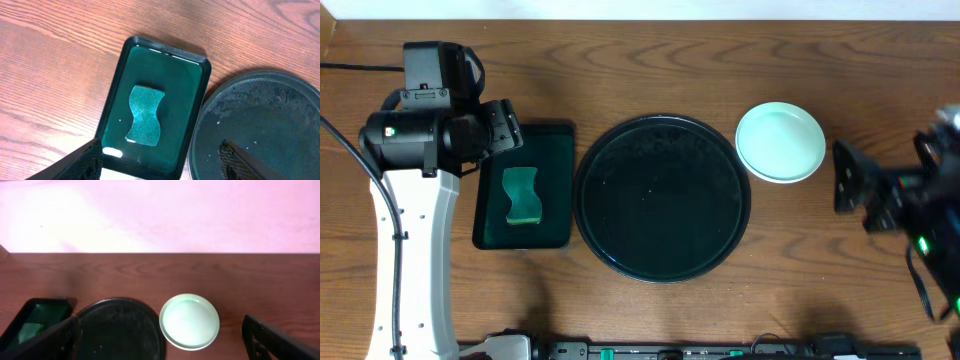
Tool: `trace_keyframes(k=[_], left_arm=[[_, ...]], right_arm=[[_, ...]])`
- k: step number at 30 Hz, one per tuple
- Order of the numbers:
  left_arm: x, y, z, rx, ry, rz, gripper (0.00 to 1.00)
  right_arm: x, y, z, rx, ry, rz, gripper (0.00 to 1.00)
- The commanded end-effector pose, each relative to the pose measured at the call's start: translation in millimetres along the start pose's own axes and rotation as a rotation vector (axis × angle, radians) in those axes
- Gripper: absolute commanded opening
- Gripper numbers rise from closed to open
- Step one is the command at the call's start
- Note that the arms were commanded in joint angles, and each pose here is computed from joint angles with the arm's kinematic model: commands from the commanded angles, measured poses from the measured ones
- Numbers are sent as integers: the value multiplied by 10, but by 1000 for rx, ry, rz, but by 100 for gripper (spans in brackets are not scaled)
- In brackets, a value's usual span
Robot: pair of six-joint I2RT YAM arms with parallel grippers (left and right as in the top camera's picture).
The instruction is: Clean dirty plates on tray and stack at the side
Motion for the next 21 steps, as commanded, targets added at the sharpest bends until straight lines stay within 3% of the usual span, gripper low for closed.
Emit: trace_keyframes(k=[1,7,12,21], left_arm=[[-4,-3,5,1,1,-8,74],[-4,-4,5,0,1,-8,74],[-4,-4,5,0,1,-8,75],[-4,-4,5,0,1,-8,74]], right_arm=[[-26,-17,229,-33,-47,50,99],[-85,-97,333,-112,-59,49,99],[-266,-207,-101,-141,-53,42,99],[-1098,-285,-730,-25,-204,131,99]])
Point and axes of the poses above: each gripper's point midway between its finger pads, its own z axis back along the fingers, its own y axis along the line the jaws close on, x = y × z, the point moved 7 cm from there along z, back along the fingers, and after that the axes turned 1 degree about -z, right-handed, at the moved point
